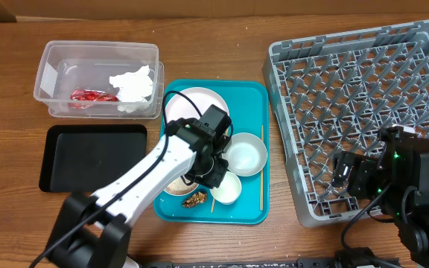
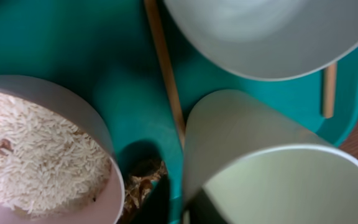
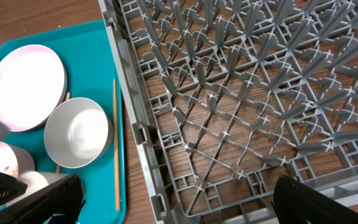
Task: Sort waste into correct bins and load items into the dishwasher
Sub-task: 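Grasp the white cup on the teal tray with the left gripper, then lift the cup sideways and hand it to the right gripper, then place the cup upside down in the dish rack with the right gripper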
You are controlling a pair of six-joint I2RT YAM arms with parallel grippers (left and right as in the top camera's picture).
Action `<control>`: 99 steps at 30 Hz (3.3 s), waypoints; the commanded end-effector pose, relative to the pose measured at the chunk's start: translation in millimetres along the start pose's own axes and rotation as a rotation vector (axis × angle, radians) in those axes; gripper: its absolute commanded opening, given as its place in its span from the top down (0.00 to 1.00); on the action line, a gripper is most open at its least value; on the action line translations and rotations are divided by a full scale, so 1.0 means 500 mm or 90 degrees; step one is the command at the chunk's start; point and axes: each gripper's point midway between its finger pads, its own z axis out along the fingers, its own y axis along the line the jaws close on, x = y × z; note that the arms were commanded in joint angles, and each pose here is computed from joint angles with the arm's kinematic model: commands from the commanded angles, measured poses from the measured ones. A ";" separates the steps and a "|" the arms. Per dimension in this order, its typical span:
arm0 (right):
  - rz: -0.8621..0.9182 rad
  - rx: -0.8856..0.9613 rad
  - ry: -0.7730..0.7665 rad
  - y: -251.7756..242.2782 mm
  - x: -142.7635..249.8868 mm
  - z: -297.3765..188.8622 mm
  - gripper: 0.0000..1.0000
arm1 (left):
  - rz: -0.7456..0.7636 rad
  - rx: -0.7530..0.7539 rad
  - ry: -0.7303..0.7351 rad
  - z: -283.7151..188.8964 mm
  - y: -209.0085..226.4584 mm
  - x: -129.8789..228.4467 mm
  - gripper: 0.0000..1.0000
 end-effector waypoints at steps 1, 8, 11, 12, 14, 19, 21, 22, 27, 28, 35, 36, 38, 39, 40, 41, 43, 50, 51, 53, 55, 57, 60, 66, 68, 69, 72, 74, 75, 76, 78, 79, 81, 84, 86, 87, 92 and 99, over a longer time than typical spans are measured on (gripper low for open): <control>0.002 0.002 -0.019 -0.002 -0.011 -0.015 0.00 | 0.003 0.033 0.019 0.007 -0.019 0.008 0.96; 0.009 0.086 -0.038 -0.047 -0.020 -0.019 0.00 | 0.045 0.130 -0.074 -0.121 -0.070 -0.050 0.96; 0.114 0.235 -0.106 -0.129 -0.045 -0.041 0.00 | 0.048 0.191 -0.088 -0.207 -0.067 -0.052 0.96; 0.164 0.281 -0.143 -0.153 -0.057 -0.052 0.03 | 0.036 0.195 -0.097 -0.229 -0.052 -0.057 0.96; 0.205 0.293 -0.179 -0.160 -0.079 -0.051 0.06 | 0.009 0.214 -0.125 -0.257 -0.030 -0.077 0.96; 0.143 0.084 -0.130 -0.031 -0.130 0.032 0.08 | -0.007 0.397 -0.221 -0.331 -0.039 -0.142 0.96; 0.066 -0.073 -0.068 0.067 -0.131 0.069 0.07 | -0.004 0.474 -0.254 -0.361 -0.043 -0.167 0.96; 0.032 -0.148 -0.040 0.112 -0.125 0.078 0.05 | 0.004 0.504 -0.266 -0.373 -0.046 -0.175 0.96; -0.153 -0.561 0.056 0.308 -0.089 0.051 0.00 | 0.025 0.636 -0.262 -0.391 -0.062 -0.195 0.96; -0.173 -0.601 0.055 0.322 -0.088 0.043 0.00 | 0.022 0.644 -0.257 -0.388 -0.062 -0.197 0.96; -0.276 -0.813 0.021 0.374 -0.084 -0.007 0.00 | 0.045 0.716 -0.245 -0.390 -0.075 -0.200 0.96; -0.276 -0.832 0.022 0.377 -0.084 -0.011 0.00 | 0.047 0.718 -0.246 -0.391 -0.076 -0.200 0.96; -0.274 -0.834 0.025 0.378 -0.086 -0.003 0.00 | 0.058 0.733 -0.251 -0.399 -0.080 -0.200 0.96; -0.273 -0.832 0.026 0.378 -0.087 0.001 0.00 | 0.068 0.748 -0.256 -0.408 -0.083 -0.199 0.96; -0.272 -0.832 0.027 0.379 -0.088 0.007 0.00 | 0.078 0.762 -0.260 -0.416 -0.087 -0.199 0.96; -0.272 -0.833 0.027 0.380 -0.090 0.011 0.00 | 0.086 0.771 -0.264 -0.422 -0.089 -0.198 0.96; -0.273 -0.835 0.026 0.381 -0.093 0.019 0.00 | 0.091 0.776 -0.266 -0.424 -0.091 -0.198 0.96; -0.295 -0.862 -0.003 0.389 -0.107 0.014 0.00 | 0.107 0.781 -0.246 -0.419 -0.119 -0.191 0.96; -0.297 -0.862 -0.007 0.390 -0.109 0.014 0.00 | 0.112 0.781 -0.244 -0.418 -0.125 -0.190 0.96; -0.299 -0.863 -0.009 0.390 -0.109 0.014 0.00 | 0.122 0.783 -0.238 -0.416 -0.137 -0.186 0.96; -0.298 -0.870 -0.008 0.391 -0.109 0.010 0.01 | 0.127 0.780 -0.232 -0.411 -0.147 -0.184 0.96; -0.297 -0.884 -0.006 0.392 -0.107 0.002 0.07 | 0.137 0.780 -0.232 -0.411 -0.154 -0.184 0.96; -0.293 -0.899 0.001 0.392 -0.104 -0.006 0.12 | 0.146 0.779 -0.240 -0.413 -0.155 -0.189 0.96; -0.286 -0.899 0.010 0.391 -0.100 -0.005 0.19 | 0.145 0.780 -0.243 -0.417 -0.155 -0.196 0.96; -0.283 -0.898 0.014 0.391 -0.099 -0.005 0.21 | 0.150 0.779 -0.248 -0.418 -0.155 -0.197 0.96; -0.281 -0.898 0.016 0.391 -0.098 -0.005 0.22 | 0.150 0.779 -0.248 -0.418 -0.155 -0.198 0.96; -0.280 -0.898 0.017 0.391 -0.097 -0.005 0.27 | 0.148 0.779 -0.246 -0.418 -0.155 -0.198 0.96; -0.280 -0.898 0.017 0.391 -0.097 -0.005 0.30 | 0.148 0.779 -0.246 -0.418 -0.155 -0.198 0.96; -0.280 -0.898 0.017 0.391 -0.097 -0.005 0.30 | 0.148 0.779 -0.246 -0.418 -0.155 -0.198 0.96; -0.280 -0.897 0.017 0.390 -0.098 -0.005 0.31 | 0.147 0.779 -0.246 -0.418 -0.155 -0.198 0.96; -0.280 -0.898 0.017 0.390 -0.097 -0.005 0.34 | 0.148 0.779 -0.246 -0.418 -0.155 -0.198 0.96; -0.280 -0.897 0.017 0.390 -0.098 -0.005 0.35 | 0.147 0.779 -0.246 -0.418 -0.155 -0.198 0.96; -0.280 -0.897 0.017 0.390 -0.097 -0.005 0.39 | 0.147 0.779 -0.246 -0.418 -0.155 -0.198 0.96; -0.280 -0.887 0.017 0.390 -0.098 0.001 0.49 | 0.147 0.778 -0.247 -0.417 -0.155 -0.198 0.94; -0.278 -0.886 0.019 0.389 -0.097 0.002 0.51 | 0.141 0.759 -0.250 -0.409 -0.151 -0.203 0.79; -0.277 -0.884 0.021 0.389 -0.097 0.002 0.53 | 0.136 0.744 -0.252 -0.402 -0.148 -0.207 0.70; -0.249 -0.769 0.058 0.368 -0.086 0.060 0.62 | 0.041 0.562 -0.235 -0.312 -0.091 -0.228 0.35; -0.088 -0.290 0.157 0.185 -0.075 0.222 0.69 | -0.180 0.160 -0.128 -0.200 0.136 -0.150 0.29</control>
